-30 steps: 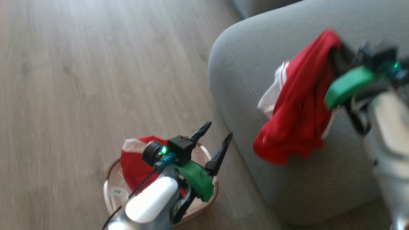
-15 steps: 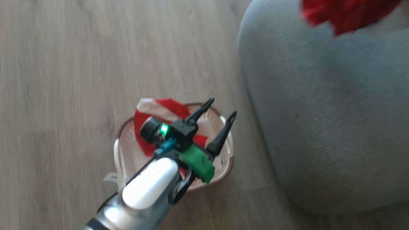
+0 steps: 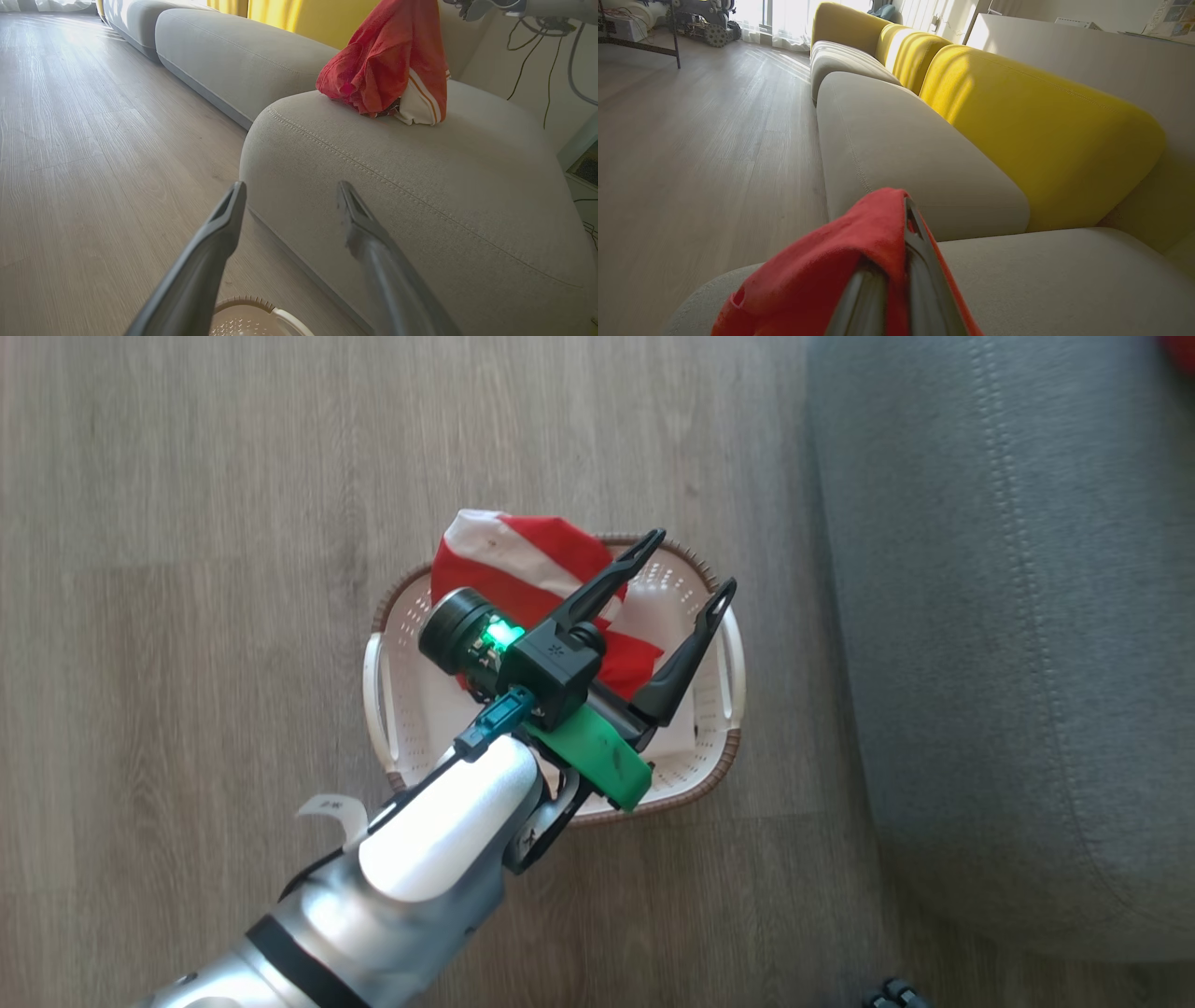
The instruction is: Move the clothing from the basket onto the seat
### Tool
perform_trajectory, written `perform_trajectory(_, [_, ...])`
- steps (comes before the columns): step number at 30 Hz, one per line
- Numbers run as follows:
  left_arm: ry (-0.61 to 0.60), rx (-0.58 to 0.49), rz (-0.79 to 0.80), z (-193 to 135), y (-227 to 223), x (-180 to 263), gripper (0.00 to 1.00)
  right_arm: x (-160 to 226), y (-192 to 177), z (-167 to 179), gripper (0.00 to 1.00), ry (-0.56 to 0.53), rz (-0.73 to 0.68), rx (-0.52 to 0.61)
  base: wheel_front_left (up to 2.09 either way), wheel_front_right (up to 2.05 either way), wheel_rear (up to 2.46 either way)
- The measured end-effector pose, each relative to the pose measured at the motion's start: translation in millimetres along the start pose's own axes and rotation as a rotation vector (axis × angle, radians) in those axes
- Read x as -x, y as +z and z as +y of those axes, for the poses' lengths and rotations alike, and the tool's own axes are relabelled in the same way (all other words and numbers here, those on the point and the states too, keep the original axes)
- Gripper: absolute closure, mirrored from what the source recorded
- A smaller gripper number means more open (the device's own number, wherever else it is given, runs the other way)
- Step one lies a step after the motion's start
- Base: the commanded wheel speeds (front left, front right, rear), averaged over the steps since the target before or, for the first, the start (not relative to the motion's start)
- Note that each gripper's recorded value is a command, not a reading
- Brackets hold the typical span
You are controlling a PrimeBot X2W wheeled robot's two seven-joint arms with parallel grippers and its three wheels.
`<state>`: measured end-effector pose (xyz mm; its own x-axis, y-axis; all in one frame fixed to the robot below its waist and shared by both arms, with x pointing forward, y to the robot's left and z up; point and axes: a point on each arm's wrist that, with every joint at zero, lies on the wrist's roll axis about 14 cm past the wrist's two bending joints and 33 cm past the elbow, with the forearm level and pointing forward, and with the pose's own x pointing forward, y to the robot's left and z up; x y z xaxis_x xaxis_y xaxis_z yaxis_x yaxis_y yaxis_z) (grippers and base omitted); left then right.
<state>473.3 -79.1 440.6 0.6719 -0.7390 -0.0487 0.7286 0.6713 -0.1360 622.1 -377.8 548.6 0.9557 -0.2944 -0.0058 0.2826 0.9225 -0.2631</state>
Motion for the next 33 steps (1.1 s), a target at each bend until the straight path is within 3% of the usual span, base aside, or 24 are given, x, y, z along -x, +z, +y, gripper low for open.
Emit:
perform_trajectory(4, [0.006,0.005,0.017,4.8,-9.0,1.7,0.0,11.7,-57.9,20.1,1.0,0.018,0.136,-0.035,0.0,0.0,0.0])
perform_trajectory(10, [-0.001,-0.004,0.032,6.1,-16.1,2.4,0.0,31.8,-108.2,27.5,1.0,0.024,0.272,-0.032,0.0,0.0,0.0])
perform_trajectory(13, [-0.001,-0.011,0.029,7.8,-15.4,-0.1,0.0,36.3,-115.1,37.0,0.49,0.036,0.289,-0.045,0.0,0.0,0.0])
perform_trajectory(15, [-0.003,-0.015,0.025,7.5,-13.5,-1.6,0.0,39.4,-116.4,39.6,0.0,0.04,0.29,-0.048,0.0,0.0,0.0])
perform_trajectory(27, [-0.003,-0.032,-0.019,0.4,10.2,-5.5,0.0,67.9,-102.6,46.0,0.0,0.075,0.258,-0.074,0.0,0.0,0.0])
perform_trajectory(33, [0.02,-0.019,-0.032,-6.5,21.8,3.2,0.0,81.7,-67.5,39.3,0.0,0.085,0.152,-0.07,0.0,0.0,0.0])
